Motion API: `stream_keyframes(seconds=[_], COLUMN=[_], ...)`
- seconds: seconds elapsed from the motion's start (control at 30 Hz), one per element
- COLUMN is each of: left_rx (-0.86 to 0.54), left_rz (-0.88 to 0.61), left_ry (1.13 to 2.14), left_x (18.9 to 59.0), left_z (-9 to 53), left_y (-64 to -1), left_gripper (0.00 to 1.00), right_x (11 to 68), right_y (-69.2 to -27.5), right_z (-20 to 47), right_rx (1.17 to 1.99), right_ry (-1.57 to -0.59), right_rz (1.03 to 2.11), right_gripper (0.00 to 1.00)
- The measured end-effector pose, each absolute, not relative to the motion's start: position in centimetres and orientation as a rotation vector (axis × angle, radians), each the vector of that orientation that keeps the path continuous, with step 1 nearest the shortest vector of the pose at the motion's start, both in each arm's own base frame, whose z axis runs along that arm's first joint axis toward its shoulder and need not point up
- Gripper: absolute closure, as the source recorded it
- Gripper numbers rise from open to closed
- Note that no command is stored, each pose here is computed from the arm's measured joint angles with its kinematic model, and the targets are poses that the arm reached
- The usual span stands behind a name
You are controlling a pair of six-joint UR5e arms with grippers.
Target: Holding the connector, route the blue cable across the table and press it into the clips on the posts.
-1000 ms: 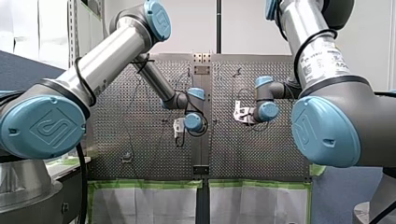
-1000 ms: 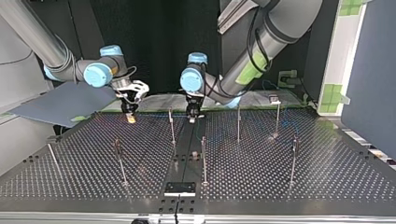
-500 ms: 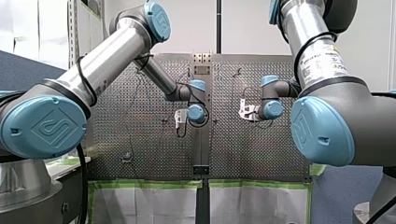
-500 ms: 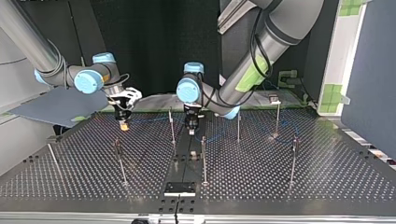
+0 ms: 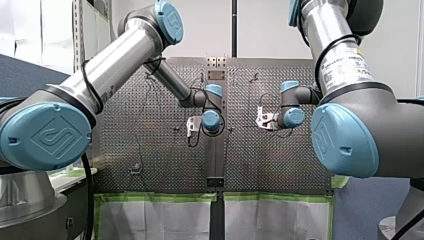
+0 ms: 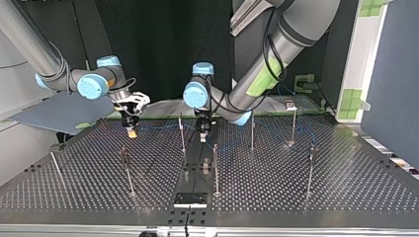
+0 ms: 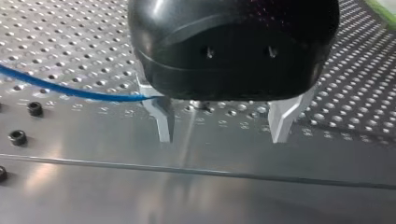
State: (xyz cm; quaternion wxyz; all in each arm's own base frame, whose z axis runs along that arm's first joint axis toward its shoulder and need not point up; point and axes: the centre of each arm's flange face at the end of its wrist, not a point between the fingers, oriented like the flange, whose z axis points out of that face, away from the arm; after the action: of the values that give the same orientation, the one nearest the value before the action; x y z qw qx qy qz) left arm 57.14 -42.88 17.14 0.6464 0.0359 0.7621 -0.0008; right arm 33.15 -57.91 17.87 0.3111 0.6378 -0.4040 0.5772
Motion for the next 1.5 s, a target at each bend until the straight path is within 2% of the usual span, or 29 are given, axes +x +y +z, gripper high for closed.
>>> stream_keyframes(seconds=[0.33, 0.8, 1.1, 1.5], left_rx=[0.122, 0.247, 0.277, 0.202], left_rz=[0.018, 0.012, -0.064, -0.068], left_ry=[1.787, 1.877, 1.827, 1.738], left_x=[55.1, 48.1, 44.9, 43.4], left_z=[18.1, 18.6, 18.8, 19.5], left_y=[-43.5, -45.6, -49.3, -51.4], left_gripper=[0.0, 0.0, 0.0, 0.0], right_x=[33.1, 32.6, 31.3, 30.1], right_y=[-57.9, -58.1, -58.8, -59.4], right_z=[17.8, 17.8, 17.8, 17.8], right_rx=[1.691, 1.687, 1.671, 1.672], right_ry=[-1.062, -1.064, -1.081, -1.084], right_rz=[1.521, 1.512, 1.498, 1.501], right_gripper=[1.0, 1.0, 1.0, 1.0])
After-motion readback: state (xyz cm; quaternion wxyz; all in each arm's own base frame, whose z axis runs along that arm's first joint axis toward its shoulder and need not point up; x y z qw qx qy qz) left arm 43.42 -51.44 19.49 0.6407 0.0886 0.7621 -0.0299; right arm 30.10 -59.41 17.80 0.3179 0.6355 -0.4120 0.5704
